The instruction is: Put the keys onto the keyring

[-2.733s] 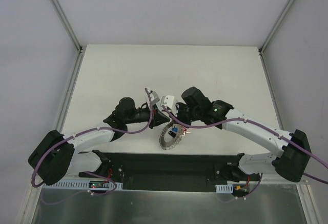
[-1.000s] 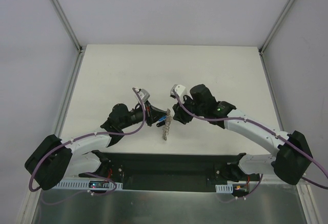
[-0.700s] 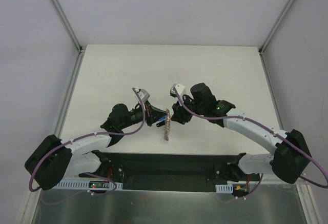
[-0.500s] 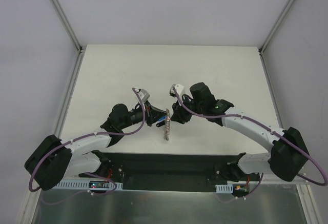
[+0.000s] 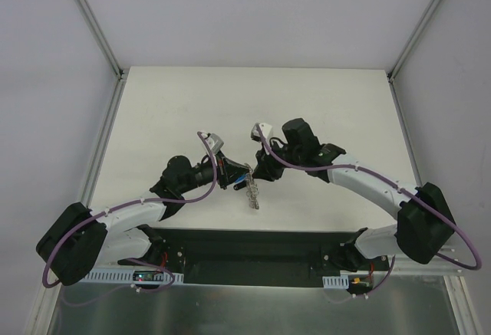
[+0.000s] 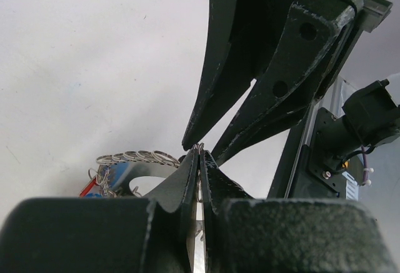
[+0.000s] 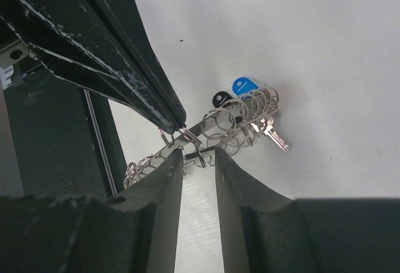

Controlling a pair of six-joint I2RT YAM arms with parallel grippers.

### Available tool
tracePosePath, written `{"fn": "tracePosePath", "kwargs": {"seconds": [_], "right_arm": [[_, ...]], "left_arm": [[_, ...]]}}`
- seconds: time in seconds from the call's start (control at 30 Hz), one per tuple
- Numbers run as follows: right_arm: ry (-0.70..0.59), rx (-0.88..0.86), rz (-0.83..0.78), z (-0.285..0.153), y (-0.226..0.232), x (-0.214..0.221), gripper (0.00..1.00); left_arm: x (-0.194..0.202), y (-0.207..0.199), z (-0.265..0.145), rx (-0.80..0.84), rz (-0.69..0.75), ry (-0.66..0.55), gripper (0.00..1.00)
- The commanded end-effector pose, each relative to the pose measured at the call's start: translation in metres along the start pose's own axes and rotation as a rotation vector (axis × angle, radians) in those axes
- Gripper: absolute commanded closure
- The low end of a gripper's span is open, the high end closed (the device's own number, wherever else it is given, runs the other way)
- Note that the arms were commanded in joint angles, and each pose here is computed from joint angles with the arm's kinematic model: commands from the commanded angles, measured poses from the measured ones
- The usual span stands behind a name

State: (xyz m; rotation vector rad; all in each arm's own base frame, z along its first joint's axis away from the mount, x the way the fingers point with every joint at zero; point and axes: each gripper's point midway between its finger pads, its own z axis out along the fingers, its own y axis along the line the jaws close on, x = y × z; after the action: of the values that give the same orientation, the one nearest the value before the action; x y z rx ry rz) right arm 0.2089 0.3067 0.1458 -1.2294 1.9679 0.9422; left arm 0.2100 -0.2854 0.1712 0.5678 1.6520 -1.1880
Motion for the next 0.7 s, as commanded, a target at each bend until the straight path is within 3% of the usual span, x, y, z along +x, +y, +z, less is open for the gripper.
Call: {"fn": "tracePosePath", "kwargs": {"seconds": [0.0,0.13,0.43,0.5,0.67], "right_arm": [[-0.061,-0.054,-0.063,-0.001,0.006,-0.028,0.76],[-0.047,-0.062,-0.068,0.000,0.006,-0.025,0.99],[-0.002,-0.055,-0.125,-0.013,0.008,-0.024,0.99],[0.014,-0.058,-0.135,-0.015,0.011,-0.023,0.99],[0.039,-0.040,-0.178,-0.018,0.013,-0.024,0.99]], "left_arm": [[-0.026,-0.011,0.000,0.031,0.037,-0.095,1.00],[-0.027,-0.012,0.000,0.034,0.039,-0.098,1.00],[-0.018,-0.004,-0.009,-0.012,0.085,-0.042,0.99],[-0.021,-0.005,-0.009,-0.004,0.128,-0.020,0.88],[-0.020,-0.008,-0.009,0.051,0.134,0.081,0.73]]}}
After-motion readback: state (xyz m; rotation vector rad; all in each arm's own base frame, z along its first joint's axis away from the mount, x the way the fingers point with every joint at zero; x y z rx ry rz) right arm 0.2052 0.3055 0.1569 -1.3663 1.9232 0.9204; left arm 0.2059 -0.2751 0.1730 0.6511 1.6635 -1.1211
